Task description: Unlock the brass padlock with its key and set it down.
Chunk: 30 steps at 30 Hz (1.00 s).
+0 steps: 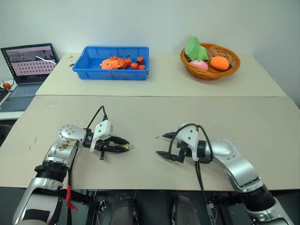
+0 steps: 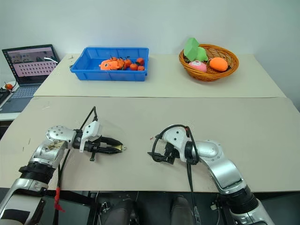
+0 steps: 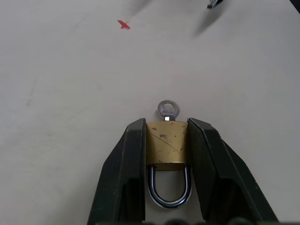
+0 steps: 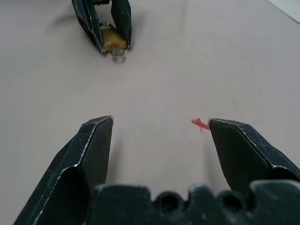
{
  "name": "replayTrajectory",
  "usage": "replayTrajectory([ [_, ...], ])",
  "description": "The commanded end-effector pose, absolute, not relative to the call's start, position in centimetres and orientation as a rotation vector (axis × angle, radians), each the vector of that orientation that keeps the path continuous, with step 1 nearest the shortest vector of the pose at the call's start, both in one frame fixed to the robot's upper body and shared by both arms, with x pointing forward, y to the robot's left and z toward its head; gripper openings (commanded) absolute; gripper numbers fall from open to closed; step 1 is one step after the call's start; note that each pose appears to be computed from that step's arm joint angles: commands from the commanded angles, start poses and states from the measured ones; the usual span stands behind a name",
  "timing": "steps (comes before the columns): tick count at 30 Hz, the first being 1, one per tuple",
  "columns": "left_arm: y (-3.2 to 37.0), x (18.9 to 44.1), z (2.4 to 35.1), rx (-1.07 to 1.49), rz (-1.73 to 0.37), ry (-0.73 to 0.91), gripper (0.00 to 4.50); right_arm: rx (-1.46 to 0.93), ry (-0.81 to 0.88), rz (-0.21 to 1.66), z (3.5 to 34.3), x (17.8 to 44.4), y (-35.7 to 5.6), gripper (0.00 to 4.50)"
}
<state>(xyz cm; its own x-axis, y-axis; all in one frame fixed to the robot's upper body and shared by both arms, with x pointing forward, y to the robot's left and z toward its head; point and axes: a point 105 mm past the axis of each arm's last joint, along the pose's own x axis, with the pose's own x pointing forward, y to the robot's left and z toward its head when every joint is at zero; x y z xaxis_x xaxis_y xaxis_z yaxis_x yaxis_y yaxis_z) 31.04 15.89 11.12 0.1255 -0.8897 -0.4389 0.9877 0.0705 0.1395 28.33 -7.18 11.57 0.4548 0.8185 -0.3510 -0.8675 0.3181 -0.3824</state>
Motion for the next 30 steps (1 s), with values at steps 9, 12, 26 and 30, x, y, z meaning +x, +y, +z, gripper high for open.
replayTrajectory([
  [9, 16.2, 30.1, 20.4, 0.568, -1.462, 0.202, 0.83, -1.379, -0.601, 0.705, 18.0, 29.5, -6.6, 3.85],
  [12, 15.5, 30.3, 21.2, 0.541, -1.452, 0.165, 0.83, -1.489, -0.809, 0.627, 19.5, 28.9, -5.9, 3.85],
  [26, 13.6, 31.0, 21.6, 0.518, -1.468, 0.109, 0.83, -1.573, -1.181, 0.724, 17.7, 27.8, -2.5, 3.85],
  [30, 13.5, 30.7, 21.5, 0.523, -1.478, 0.114, 0.83, -1.568, -1.188, 0.726, 17.6, 28.1, -2.3, 3.85],
])
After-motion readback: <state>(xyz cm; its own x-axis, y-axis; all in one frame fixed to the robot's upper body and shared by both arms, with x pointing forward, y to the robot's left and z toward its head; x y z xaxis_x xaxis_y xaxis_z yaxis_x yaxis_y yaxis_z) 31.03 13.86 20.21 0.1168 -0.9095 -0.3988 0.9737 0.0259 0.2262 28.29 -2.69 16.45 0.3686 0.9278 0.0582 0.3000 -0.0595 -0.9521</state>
